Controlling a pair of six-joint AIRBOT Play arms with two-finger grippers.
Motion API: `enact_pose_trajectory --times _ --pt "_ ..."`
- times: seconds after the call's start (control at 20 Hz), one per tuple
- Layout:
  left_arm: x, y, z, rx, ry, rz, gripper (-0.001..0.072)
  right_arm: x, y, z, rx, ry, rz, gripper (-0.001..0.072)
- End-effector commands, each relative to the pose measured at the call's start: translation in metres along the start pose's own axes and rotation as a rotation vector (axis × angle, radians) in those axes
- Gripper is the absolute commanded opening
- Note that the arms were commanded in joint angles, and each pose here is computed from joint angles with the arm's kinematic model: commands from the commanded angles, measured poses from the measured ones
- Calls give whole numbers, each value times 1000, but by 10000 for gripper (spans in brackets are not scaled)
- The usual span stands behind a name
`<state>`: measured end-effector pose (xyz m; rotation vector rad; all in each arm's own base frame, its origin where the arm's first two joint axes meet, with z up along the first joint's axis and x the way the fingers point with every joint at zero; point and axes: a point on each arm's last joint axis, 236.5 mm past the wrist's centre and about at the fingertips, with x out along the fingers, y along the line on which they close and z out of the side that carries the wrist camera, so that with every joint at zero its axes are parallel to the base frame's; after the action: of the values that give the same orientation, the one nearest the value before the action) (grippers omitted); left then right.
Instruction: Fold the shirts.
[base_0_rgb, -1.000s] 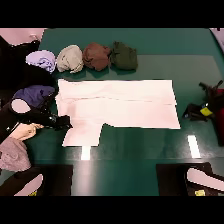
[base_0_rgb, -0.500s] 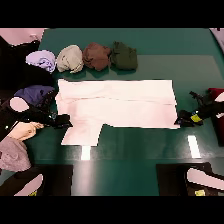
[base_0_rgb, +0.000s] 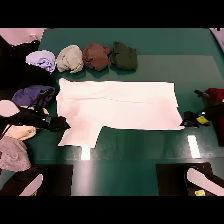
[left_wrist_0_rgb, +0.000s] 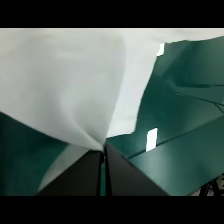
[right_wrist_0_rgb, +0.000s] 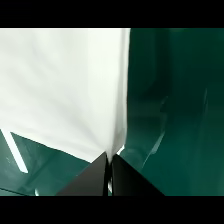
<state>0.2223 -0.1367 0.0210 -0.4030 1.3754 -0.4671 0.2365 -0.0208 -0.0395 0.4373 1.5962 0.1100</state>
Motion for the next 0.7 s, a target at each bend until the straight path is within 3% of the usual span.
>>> enact_pose_trajectory --times 0.0,0.65 --pt "-19 -29 -14 17 -22 -81 21 -32 -2 -7 41 -100 -11 19" --pt "-52 11 142 9 -650 58 22 -66 40 112 -37 -392 55 19"
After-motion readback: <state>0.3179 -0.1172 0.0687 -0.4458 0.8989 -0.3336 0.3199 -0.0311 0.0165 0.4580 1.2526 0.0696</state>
